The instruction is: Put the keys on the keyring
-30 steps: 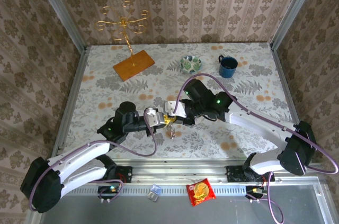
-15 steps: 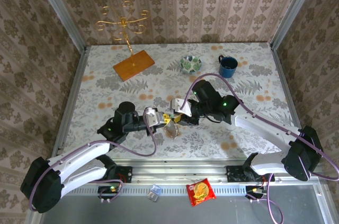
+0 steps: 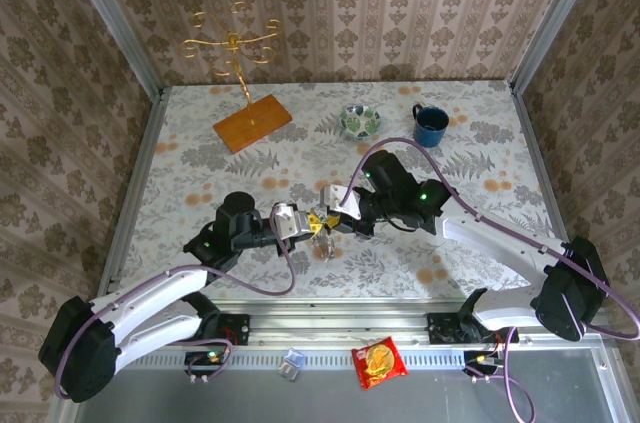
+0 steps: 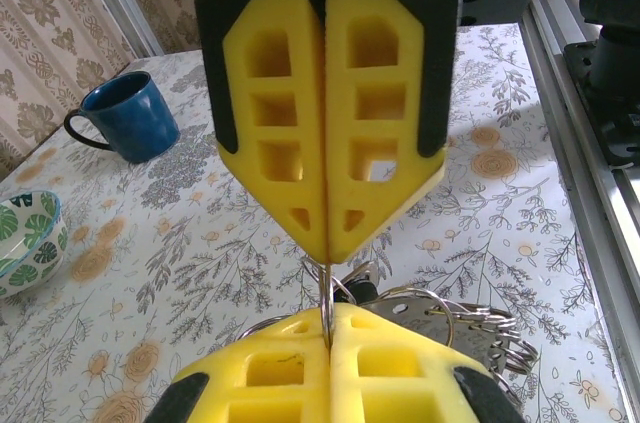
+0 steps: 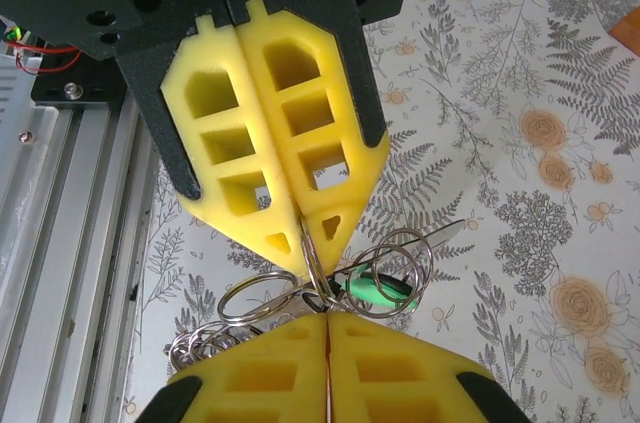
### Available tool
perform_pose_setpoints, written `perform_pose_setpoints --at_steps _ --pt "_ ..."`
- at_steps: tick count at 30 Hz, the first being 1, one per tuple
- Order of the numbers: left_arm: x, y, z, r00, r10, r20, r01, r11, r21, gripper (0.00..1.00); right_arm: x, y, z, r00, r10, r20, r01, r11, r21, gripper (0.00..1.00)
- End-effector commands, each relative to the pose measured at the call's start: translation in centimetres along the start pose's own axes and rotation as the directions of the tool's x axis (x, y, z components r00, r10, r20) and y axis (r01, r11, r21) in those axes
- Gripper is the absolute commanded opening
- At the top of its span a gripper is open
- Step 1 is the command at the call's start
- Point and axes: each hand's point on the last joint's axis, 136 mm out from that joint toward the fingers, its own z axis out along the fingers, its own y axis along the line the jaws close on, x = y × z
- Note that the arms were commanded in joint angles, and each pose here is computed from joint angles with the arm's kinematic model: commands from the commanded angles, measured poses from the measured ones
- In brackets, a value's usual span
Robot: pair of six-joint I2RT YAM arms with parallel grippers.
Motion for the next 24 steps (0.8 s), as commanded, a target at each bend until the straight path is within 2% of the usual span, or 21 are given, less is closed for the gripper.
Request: perform_pose_setpoints --at_steps 1,6,13,17,24 --pt "-1.5 0.0 -0.3 0.997 0.029 0.065 -0.029 1.000 -0.001 0.00 0.9 0.3 0.5 1.000 0.004 -0.022 -0.005 1.000 -0.030 0.05" --pt "-2.0 -0.6 -0.3 0.996 0.027 0.087 -0.030 0.999 0.034 0.00 1.1 0.3 0.7 1.000 0.007 -0.025 -0.008 0.999 -0.036 0.03" --pt "-1.8 -0.7 -0.3 0.996 0.029 0.082 -0.032 0.999 0.043 0.00 0.3 -0.8 -1.1 0.998 -0.046 0.040 0.044 0.997 0.065 0.23" --pt "-1.9 -0.8 -0.3 0.996 0.035 0.087 -0.040 0.998 0.053 0.00 0.2 -0.7 -1.1 0.997 -0.074 0.034 0.072 0.996 0.057 0.32" --pt "-2.0 -0.8 -0.2 0.995 0.038 0.090 -0.044 0.997 0.057 0.00 -0.3 -0.2 -0.4 0.997 -0.069 0.043 0.069 0.998 -0.006 0.32"
